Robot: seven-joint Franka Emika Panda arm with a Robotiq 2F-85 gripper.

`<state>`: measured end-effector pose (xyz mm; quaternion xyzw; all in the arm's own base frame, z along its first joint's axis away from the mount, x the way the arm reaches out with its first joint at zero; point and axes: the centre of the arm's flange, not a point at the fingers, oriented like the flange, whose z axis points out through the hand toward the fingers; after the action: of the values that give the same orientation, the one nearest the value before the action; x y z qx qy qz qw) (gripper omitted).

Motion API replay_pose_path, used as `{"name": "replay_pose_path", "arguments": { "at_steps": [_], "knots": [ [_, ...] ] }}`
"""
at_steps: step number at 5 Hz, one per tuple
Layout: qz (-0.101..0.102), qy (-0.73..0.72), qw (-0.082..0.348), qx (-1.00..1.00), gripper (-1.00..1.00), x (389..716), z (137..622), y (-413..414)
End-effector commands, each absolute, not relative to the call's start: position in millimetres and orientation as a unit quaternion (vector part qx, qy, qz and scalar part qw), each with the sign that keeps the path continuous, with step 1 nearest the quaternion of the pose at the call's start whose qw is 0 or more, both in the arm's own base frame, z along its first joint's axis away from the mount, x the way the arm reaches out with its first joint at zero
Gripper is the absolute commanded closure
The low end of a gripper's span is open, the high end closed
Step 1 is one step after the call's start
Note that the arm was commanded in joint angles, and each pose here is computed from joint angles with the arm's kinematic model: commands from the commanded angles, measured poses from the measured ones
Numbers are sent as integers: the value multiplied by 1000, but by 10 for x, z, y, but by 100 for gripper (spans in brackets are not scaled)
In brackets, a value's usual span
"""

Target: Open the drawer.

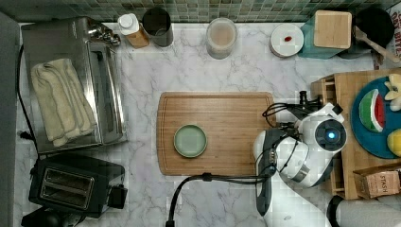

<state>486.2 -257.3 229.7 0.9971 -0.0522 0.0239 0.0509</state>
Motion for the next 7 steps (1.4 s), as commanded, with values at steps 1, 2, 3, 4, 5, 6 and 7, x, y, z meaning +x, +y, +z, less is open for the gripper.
{"name": "replay_pose_path", "arguments": {
  "at_steps": [1, 2, 3, 4, 5, 6, 7],
  "knots": [
    [0, 43, -1, 999, -100, 4798, 2169, -251],
    [2, 79, -9, 997, -100, 4740, 2228, -76],
    [-3, 107, -10, 994, -100, 4665, 2421, -51],
    [-13, 110, -24, 994, -100, 4717, 2546, 2],
    [-13, 110, -24, 994, -100, 4718, 2546, 1],
    [-13, 110, -24, 994, -100, 4718, 2547, 2],
    [-13, 110, -24, 994, -100, 4719, 2548, 2]
  ]
}}
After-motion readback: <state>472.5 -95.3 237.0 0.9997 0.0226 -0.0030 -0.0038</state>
